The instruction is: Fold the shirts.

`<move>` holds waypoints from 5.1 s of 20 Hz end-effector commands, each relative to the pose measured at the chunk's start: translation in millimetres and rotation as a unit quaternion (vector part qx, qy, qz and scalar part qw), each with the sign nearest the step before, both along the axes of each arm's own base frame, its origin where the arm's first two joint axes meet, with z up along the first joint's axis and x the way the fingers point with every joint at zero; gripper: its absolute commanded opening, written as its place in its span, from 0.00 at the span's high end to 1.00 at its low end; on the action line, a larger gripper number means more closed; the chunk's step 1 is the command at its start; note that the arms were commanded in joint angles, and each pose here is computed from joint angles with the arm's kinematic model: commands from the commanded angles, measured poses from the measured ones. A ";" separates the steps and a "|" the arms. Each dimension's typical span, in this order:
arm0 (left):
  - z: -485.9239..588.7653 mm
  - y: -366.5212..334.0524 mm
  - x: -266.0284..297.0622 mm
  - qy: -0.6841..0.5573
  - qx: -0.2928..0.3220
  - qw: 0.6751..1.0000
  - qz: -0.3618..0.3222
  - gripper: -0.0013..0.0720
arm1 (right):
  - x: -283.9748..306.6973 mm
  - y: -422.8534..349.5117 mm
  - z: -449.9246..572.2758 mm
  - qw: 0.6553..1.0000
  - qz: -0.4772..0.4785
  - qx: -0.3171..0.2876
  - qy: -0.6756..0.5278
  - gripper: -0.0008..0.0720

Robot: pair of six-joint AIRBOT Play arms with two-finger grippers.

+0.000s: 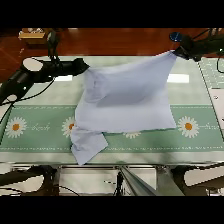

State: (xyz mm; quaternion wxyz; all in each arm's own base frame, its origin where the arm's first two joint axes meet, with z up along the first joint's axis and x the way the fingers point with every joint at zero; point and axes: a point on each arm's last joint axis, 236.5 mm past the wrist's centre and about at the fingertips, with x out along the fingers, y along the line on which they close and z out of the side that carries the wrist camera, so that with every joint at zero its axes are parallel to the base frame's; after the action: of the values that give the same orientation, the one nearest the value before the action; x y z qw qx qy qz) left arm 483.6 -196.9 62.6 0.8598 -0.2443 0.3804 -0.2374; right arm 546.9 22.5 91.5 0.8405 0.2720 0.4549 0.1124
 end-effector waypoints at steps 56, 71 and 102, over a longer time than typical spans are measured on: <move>-166.9 53.5 -287.0 0.412 -0.022 0.901 -0.132 0.95 | -292.3 -26.5 -197.3 0.954 0.011 0.125 0.273 0.27; 133.2 45.3 -147.4 -0.092 0.053 0.980 -0.167 0.96 | -166.7 49.3 114.6 0.971 0.141 0.104 -0.160 0.96; 251.0 114.5 -261.5 -0.021 0.218 0.974 -0.056 0.96 | -288.5 -41.4 219.9 0.975 -0.004 -0.218 -0.043 0.96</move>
State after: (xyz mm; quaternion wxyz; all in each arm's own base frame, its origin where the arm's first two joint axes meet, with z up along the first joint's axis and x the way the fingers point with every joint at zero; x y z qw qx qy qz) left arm 192.9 -86.7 369.2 0.9283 -0.0255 0.3170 -0.1927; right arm 232.9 7.8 354.7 0.9335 0.0881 0.3462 0.0324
